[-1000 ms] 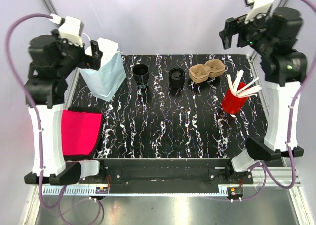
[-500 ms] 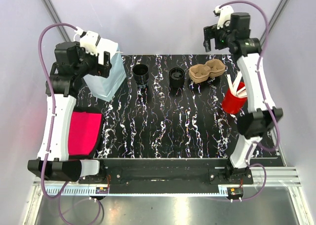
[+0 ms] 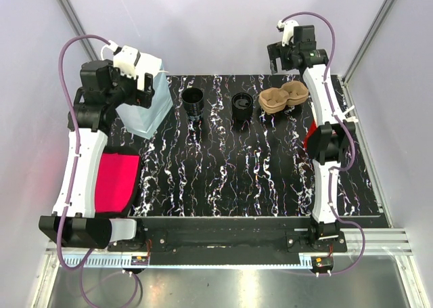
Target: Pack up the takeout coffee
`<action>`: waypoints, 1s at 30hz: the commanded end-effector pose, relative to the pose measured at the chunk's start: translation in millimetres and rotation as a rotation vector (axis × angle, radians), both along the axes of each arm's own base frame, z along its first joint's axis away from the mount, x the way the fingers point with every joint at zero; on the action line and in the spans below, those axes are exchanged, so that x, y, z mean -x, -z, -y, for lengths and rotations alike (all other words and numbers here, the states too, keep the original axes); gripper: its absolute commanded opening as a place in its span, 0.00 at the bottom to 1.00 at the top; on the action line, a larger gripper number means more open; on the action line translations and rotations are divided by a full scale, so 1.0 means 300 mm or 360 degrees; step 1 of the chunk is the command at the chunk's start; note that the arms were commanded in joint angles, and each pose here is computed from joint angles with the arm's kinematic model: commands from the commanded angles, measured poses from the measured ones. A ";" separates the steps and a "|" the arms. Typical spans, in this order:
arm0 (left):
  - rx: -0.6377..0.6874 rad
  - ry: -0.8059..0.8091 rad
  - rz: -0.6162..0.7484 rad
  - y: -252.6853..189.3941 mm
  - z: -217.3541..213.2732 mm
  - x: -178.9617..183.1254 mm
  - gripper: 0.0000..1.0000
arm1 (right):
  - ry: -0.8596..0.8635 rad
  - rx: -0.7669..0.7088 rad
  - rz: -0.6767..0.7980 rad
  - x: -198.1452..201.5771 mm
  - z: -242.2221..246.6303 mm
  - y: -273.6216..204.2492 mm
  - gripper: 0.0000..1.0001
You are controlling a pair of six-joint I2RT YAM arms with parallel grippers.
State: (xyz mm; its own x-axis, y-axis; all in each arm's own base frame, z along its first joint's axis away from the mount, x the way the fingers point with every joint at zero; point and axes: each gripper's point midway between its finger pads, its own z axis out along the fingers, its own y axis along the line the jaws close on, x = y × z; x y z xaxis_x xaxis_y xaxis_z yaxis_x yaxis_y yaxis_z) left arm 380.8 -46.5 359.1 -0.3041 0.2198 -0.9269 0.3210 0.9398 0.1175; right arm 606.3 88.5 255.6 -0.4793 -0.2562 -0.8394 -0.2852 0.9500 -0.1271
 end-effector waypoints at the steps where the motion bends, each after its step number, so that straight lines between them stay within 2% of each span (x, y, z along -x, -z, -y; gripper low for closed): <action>1: -0.0038 -0.0017 0.0144 -0.067 -0.015 -0.007 0.99 | 0.0049 0.0069 0.0048 -0.035 0.029 -0.007 0.98; 17: -0.0052 -0.0025 0.0083 -0.028 -0.022 0.036 0.99 | 0.0097 0.0189 -0.0252 -0.038 0.064 0.314 0.86; 24: -0.0045 -0.0012 0.0067 -0.018 -0.017 0.052 0.99 | 0.0133 0.0218 -0.0347 -0.021 0.085 0.399 0.80; 25: -0.0040 -0.0006 0.0064 -0.015 -0.015 0.054 0.99 | 0.0141 0.0215 -0.0350 -0.023 0.090 0.404 0.76; 30: -0.0030 -0.0002 0.0055 -0.008 -0.011 0.061 0.99 | 0.0159 0.0187 -0.0389 -0.029 0.106 0.452 0.74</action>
